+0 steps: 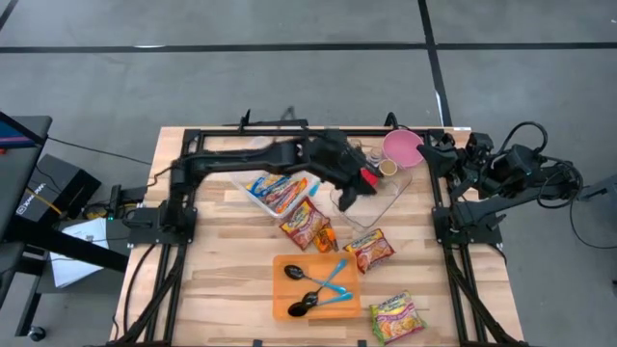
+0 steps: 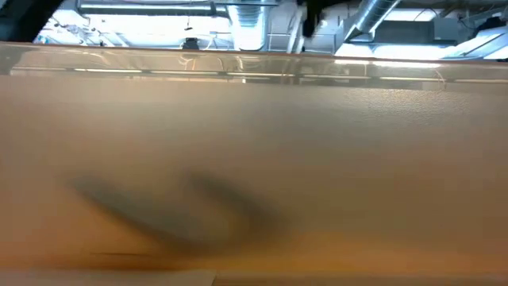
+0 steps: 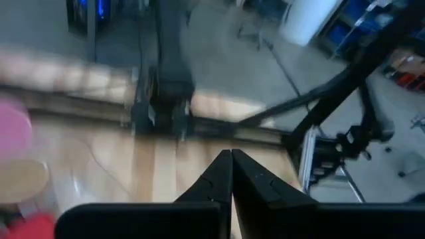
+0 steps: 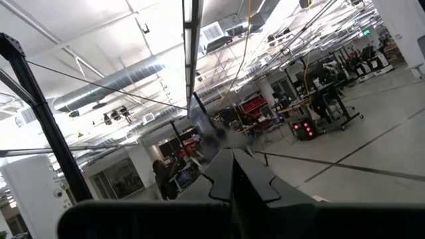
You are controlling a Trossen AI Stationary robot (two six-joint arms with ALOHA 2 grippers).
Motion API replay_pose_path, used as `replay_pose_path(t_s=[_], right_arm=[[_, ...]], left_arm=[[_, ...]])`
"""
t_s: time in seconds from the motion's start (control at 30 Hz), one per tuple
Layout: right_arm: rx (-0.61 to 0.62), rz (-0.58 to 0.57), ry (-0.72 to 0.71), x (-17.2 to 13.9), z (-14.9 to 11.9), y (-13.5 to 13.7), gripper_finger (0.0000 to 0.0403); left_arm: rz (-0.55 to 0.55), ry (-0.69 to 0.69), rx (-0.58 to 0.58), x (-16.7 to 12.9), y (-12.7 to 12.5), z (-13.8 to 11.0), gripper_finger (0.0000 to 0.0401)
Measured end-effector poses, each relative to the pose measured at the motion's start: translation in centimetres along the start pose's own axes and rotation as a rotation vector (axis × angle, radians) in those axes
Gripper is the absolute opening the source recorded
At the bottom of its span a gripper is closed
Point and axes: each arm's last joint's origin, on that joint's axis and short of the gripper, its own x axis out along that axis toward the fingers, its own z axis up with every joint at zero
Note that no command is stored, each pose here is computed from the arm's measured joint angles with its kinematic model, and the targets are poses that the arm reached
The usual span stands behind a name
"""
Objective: Pick & Place Food Item
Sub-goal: Put the red noodle pack into the transparent container
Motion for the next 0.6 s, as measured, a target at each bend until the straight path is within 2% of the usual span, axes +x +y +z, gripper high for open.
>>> replay_pose_path(t_s=[0.1, 0.17, 0.33, 0.47, 0.6], right_arm=[[-0.003, 0.005, 0.001, 0.0, 0.0, 0.0, 0.0], [-0.009, 0.007, 0.001, 0.0, 0.0, 0.0, 0.0], [-0.012, 0.009, 0.0, 0.0, 0.0, 0.0, 0.0], [-0.012, 0.009, 0.0, 0.0, 0.0, 0.0, 0.0], [-0.012, 0.008, 0.0, 0.0, 0.0, 0.0, 0.0]], left_arm=[[-0.001, -0.061, 0.105, -2.7, -2.1, 1.9, 0.0002], [0.007, -0.061, 0.173, -4.0, -3.4, 2.1, 0.0008], [0.037, -0.059, 0.409, -6.0, -7.3, 2.1, 0.0059], [0.161, -0.067, 0.613, -6.3, -10.6, 1.8, 0.0122], [0.321, -0.138, 0.631, -7.0, -12.1, 3.1, 0.0181]])
